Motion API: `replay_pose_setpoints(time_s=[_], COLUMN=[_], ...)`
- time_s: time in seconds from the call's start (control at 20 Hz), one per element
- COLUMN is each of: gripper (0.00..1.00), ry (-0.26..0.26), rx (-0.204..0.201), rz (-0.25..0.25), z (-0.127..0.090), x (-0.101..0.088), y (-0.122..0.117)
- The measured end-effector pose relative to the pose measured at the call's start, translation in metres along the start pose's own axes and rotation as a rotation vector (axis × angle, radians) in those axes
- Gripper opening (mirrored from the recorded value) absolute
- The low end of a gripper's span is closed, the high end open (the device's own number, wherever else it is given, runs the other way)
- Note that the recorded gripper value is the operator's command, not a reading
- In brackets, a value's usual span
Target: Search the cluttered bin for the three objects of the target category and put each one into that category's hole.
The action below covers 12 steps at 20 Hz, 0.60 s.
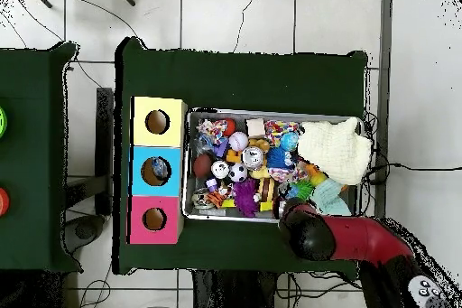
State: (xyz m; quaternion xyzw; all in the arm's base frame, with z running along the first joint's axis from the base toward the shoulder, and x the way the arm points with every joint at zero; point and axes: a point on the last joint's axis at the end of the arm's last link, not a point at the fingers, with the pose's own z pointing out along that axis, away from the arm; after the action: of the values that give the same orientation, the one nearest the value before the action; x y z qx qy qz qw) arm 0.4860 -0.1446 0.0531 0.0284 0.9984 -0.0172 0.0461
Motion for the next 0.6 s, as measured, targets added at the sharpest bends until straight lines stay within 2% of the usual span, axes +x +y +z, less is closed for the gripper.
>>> replay_pose_setpoints(time_s=[0.1,0.3,0.5,0.55,0.6], gripper=[0.0,0.0,0.0,0.0,0.0], ry=[-0.015,-0.036,-0.058,-0.062,-0.063], rx=[0.012,0.024,0.035,0.035,0.034], rz=[0.029,0.053,0.03,0.011,0.005], z=[-0.019,-0.039,-0.051,-0.054,-0.054], x=[-0.006,-0.013,-0.024,-0.027,-0.028], y=[-0.002,0.0,0.016,0.029,0.033])
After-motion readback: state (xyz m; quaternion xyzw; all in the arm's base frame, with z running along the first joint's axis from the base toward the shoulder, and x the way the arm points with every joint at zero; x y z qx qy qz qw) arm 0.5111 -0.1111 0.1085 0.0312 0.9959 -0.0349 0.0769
